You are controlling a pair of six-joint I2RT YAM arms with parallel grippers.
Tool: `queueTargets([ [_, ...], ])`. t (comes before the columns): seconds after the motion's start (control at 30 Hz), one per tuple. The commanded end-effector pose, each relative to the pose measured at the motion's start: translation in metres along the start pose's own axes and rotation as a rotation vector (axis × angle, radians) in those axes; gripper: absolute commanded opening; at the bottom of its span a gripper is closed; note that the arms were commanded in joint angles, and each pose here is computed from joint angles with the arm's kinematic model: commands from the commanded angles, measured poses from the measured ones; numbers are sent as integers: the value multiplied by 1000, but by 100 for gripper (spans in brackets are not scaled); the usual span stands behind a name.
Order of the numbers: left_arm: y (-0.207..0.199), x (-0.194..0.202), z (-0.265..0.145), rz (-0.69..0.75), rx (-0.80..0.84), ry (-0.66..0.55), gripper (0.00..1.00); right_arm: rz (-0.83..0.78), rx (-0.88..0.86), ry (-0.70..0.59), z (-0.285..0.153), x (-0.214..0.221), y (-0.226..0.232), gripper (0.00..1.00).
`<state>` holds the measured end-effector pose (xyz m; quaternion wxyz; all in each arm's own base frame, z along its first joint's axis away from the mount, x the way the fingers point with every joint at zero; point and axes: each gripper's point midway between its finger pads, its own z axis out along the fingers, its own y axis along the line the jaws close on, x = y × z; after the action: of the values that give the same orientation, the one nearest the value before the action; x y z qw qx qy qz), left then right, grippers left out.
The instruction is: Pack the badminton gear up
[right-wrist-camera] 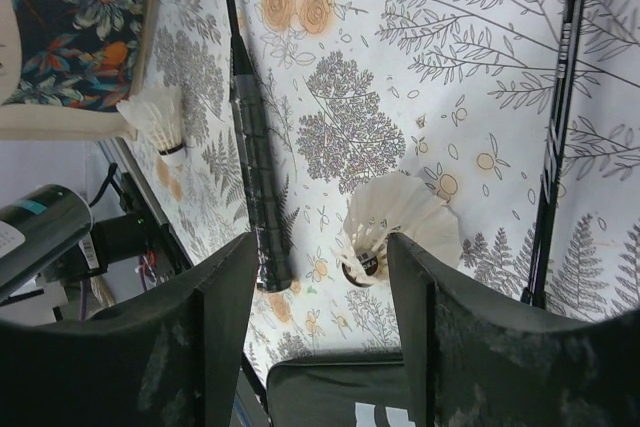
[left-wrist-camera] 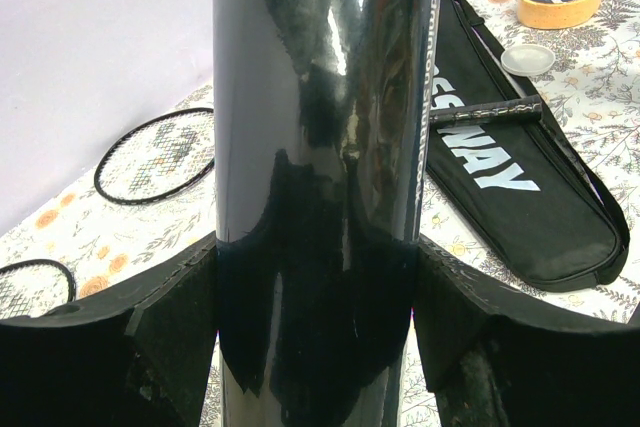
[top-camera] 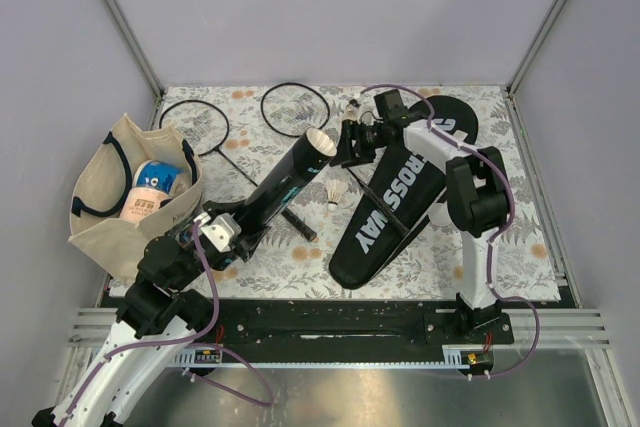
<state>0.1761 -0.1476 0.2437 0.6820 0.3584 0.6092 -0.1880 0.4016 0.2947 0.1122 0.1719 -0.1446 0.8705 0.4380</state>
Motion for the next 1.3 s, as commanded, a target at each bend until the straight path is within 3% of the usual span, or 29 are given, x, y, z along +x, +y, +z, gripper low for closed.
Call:
queueTargets([
  [0.0, 10, -26, 3, 23, -38, -94, 30, -48, -19, 63, 12, 6, 7, 63],
  [0.47, 11, -24, 3, 24, -45, -86, 30, -57, -36, 150, 14, 48, 1, 57],
  [0.6, 12, -24, 3, 21, -48, -85, 30, -48, -55, 161, 11, 55, 7, 47],
  [0.7, 11, -22, 4, 21, -46, -78, 30, -47, -53, 148, 6, 58, 12, 31],
  [0.8, 12, -22, 4, 19, -47, -76, 29, -46, -57, 118, -3, 57, 21, 11],
  [0.9, 11, -22, 4, 18, -46, -77, 30, -58, -73, 65, -20, 48, 43, 1],
  [1.27, 3, -19, 5, 4, 1, -50, 28, -206, 15, -280, -146, -15, 144, 0],
])
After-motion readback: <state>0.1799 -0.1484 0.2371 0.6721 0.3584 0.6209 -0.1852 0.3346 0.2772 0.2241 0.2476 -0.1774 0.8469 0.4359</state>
